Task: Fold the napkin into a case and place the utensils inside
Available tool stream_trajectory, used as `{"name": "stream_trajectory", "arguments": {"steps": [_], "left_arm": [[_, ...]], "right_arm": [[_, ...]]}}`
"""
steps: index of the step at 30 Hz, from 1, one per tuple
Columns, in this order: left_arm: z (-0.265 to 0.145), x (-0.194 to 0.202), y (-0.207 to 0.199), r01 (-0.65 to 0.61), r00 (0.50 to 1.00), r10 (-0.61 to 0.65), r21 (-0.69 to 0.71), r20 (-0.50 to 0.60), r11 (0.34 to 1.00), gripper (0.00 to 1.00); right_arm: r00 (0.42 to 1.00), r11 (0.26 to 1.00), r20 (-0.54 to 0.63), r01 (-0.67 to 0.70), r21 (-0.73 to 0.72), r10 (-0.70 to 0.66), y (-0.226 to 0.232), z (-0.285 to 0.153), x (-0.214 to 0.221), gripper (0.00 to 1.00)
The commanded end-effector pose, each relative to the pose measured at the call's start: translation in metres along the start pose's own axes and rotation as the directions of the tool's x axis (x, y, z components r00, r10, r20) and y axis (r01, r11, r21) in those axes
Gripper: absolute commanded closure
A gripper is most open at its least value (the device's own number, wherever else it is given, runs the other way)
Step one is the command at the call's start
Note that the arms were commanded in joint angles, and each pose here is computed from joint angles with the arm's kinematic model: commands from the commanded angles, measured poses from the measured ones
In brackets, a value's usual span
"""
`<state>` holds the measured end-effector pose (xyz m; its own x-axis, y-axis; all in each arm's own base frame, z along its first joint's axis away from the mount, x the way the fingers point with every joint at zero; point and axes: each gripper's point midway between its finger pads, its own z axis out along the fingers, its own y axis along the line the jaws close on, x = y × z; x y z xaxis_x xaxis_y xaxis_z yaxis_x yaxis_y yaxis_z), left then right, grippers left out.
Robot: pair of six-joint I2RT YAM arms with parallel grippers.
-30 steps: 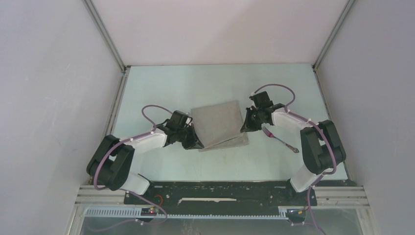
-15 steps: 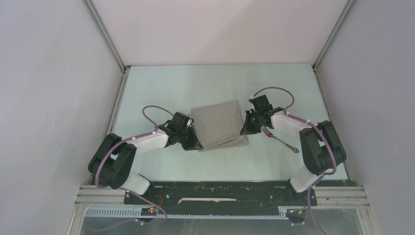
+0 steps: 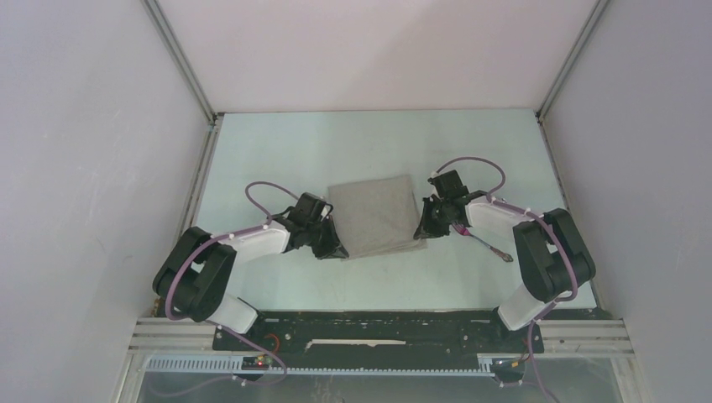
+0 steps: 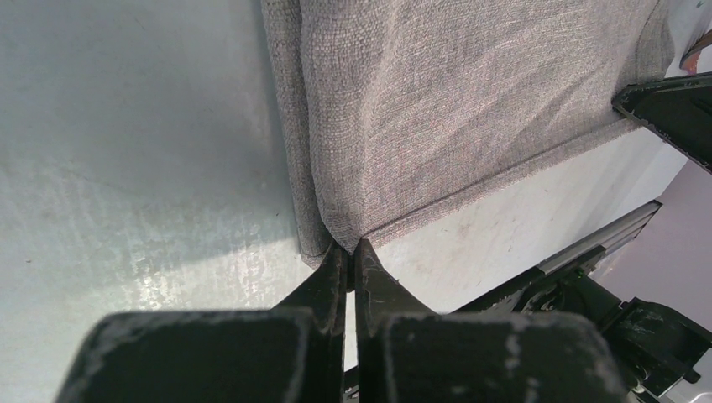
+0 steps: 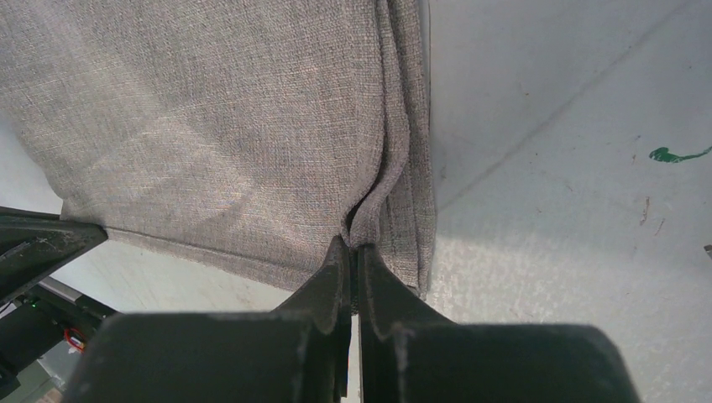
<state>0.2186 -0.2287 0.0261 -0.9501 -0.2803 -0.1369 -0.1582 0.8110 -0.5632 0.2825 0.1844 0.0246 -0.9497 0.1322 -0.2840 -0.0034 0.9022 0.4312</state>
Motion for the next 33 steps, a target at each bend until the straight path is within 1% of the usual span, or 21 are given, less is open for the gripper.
{"name": "stream_trajectory", "arguments": {"steps": [1, 8, 10, 11, 12, 13, 14, 15, 17, 18, 20, 21, 23, 25, 26, 27, 28, 29, 30, 33], "left_arm": [[0.001, 0.006, 0.009, -0.004, 1.000, 0.004, -0.021, -0.002, 1.000, 1.00], [0.002, 0.010, 0.012, 0.003, 1.000, -0.003, -0.030, -0.012, 1.000, 1.00], [0.000, 0.010, 0.015, 0.006, 1.000, -0.006, -0.049, -0.011, 0.999, 0.96], [-0.001, 0.010, 0.015, 0.004, 1.000, -0.004, -0.048, -0.008, 0.999, 0.91], [-0.003, 0.009, 0.014, 0.005, 1.000, -0.005, -0.047, -0.004, 0.999, 0.84], [-0.005, 0.009, 0.013, 0.007, 1.000, -0.007, -0.046, -0.002, 0.999, 0.75], [-0.007, 0.010, 0.011, 0.005, 1.000, -0.005, -0.035, -0.002, 0.999, 0.70], [-0.011, 0.011, 0.008, 0.004, 1.000, -0.005, -0.026, -0.004, 1.000, 0.67], [-0.022, 0.011, 0.005, -0.006, 1.000, 0.006, -0.022, 0.005, 1.000, 0.60], [-0.028, 0.013, 0.008, -0.009, 1.000, 0.009, -0.047, 0.002, 0.999, 0.57], [-0.044, 0.006, 0.000, -0.039, 0.998, 0.040, -0.046, 0.040, 0.998, 0.55], [-0.051, 0.001, -0.005, -0.052, 0.996, 0.054, -0.040, 0.065, 0.998, 0.53], [-0.061, -0.009, -0.024, -0.064, 0.993, 0.063, 0.004, 0.102, 0.998, 0.51], [-0.061, -0.019, -0.049, -0.069, 0.992, 0.057, 0.097, 0.117, 0.993, 0.52], [-0.055, -0.023, -0.063, -0.067, 0.992, 0.049, 0.159, 0.114, 0.985, 0.52], [-0.047, -0.026, -0.075, -0.057, 0.994, 0.036, 0.215, 0.100, 0.975, 0.54], [-0.037, -0.029, -0.086, -0.053, 0.996, 0.033, 0.265, 0.082, 0.963, 0.58], [-0.025, -0.031, -0.089, -0.043, 0.998, 0.028, 0.275, 0.058, 0.960, 0.63], [-0.013, -0.031, -0.082, -0.022, 0.999, 0.014, 0.249, 0.037, 0.968, 0.66], [0.010, -0.025, -0.056, 0.004, 1.000, -0.008, 0.187, 0.018, 0.982, 0.67]], "right_arm": [[0.999, 1.000, 0.053, 0.006, 0.004, -0.006, 0.000, -0.008, -0.006, 1.00], [0.999, 1.000, 0.048, -0.001, -0.008, 0.002, 0.002, -0.009, -0.003, 1.00], [0.999, 1.000, 0.038, -0.004, -0.001, 0.004, 0.000, -0.008, -0.001, 1.00], [0.999, 1.000, 0.036, -0.003, 0.004, 0.003, -0.001, -0.009, 0.000, 0.95], [0.999, 1.000, 0.035, 0.004, 0.012, -0.004, -0.002, -0.011, 0.001, 0.86], [0.999, 1.000, 0.041, 0.009, 0.027, -0.010, -0.004, -0.012, 0.000, 0.73], [0.999, 0.999, 0.045, 0.014, 0.047, -0.016, -0.007, -0.015, 0.000, 0.62], [0.998, 0.997, 0.051, 0.021, 0.069, -0.024, -0.009, -0.019, -0.002, 0.55], [0.996, 0.991, 0.065, 0.048, 0.123, -0.056, -0.012, -0.030, -0.007, 0.45], [0.994, 0.987, 0.075, 0.072, 0.145, -0.084, -0.012, -0.037, -0.009, 0.41], [0.986, 0.981, 0.096, 0.117, 0.153, -0.133, -0.003, -0.051, -0.013, 0.32], [0.982, 0.984, 0.113, 0.137, 0.111, -0.149, 0.009, -0.055, -0.016, 0.26], [0.985, 0.986, 0.101, 0.150, -0.073, -0.142, 0.042, -0.053, -0.016, 0.19], [0.994, 0.952, 0.043, 0.108, -0.288, -0.100, 0.075, -0.047, -0.014, 0.19], [0.996, 0.923, 0.018, 0.090, -0.374, -0.090, 0.088, -0.044, -0.015, 0.19], [0.997, 0.904, -0.006, 0.068, -0.422, -0.078, 0.094, -0.037, -0.015, 0.19], [0.997, 0.891, -0.023, 0.050, -0.451, -0.067, 0.096, -0.031, -0.017, 0.19], [0.998, 0.886, -0.053, 0.017, -0.463, -0.046, 0.092, -0.021, -0.016, 0.19], [0.997, 0.880, -0.076, -0.014, -0.476, -0.025, 0.088, -0.016, -0.015, 0.19], [0.993, 0.890, -0.115, -0.080, -0.449, 0.032, 0.063, -0.007, -0.005, 0.20]]}}
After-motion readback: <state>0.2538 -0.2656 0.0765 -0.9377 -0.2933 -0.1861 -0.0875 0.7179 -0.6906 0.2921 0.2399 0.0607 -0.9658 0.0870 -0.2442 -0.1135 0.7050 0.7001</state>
